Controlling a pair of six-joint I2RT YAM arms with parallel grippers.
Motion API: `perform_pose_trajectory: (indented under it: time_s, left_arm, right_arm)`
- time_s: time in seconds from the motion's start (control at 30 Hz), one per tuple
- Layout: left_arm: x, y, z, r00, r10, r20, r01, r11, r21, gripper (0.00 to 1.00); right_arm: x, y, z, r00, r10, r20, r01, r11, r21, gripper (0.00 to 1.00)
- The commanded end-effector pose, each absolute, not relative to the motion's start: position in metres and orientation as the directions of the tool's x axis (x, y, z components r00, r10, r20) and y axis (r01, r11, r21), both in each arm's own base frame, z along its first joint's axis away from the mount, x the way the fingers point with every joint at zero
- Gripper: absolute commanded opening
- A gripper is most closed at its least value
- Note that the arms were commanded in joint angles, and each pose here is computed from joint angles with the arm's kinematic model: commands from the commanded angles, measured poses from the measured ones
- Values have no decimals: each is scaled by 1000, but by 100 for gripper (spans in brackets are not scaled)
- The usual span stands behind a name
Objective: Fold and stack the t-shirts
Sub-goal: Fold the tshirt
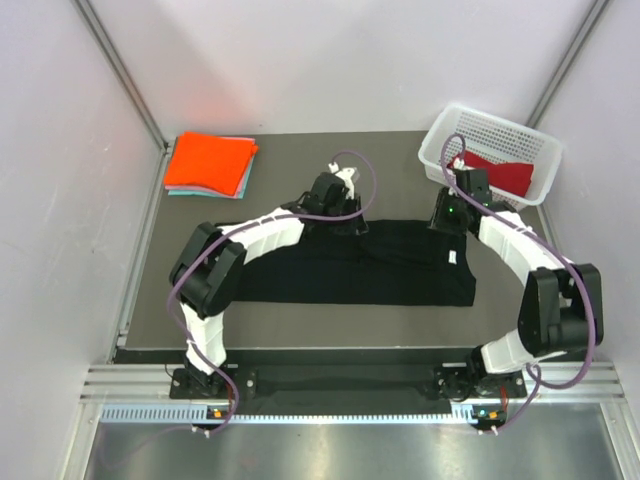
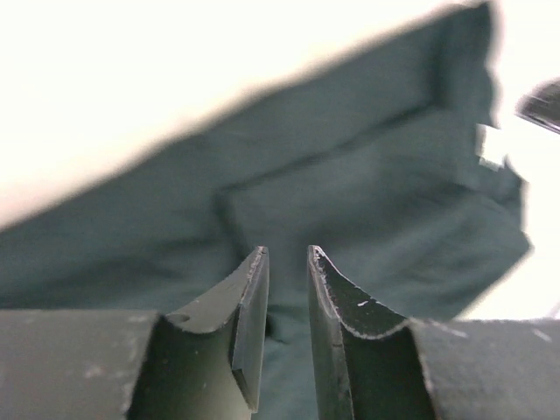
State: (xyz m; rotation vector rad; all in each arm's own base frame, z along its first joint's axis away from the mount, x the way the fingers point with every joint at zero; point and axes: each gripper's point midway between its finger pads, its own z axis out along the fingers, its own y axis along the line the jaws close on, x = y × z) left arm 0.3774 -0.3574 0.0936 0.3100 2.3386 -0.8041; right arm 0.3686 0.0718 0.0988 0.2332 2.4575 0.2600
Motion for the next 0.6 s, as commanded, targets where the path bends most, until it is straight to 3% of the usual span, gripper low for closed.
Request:
perform_pose_trajectory:
  time_s: [0.0, 0.2, 0.33, 0.57]
  left_arm:
    - [350, -387, 125, -762, 2, -648, 495, 646, -581, 29]
    - [341, -404, 94, -805, 37, -592, 488, 610, -625, 27]
    - [335, -388, 60, -833, 66, -549, 439, 681, -586, 25]
    - [322, -351, 30, -849, 88, -520, 376, 793, -480, 23]
  right_arm:
    - [362, 89, 120, -760, 234, -606, 48, 951, 306, 29]
    - [347, 112, 81, -842, 179, -508, -22, 931, 365, 24]
    - [323, 107, 46, -888, 172, -427, 22, 942, 334, 23]
    - [313, 90, 39, -886, 173, -431, 62, 964, 260, 24]
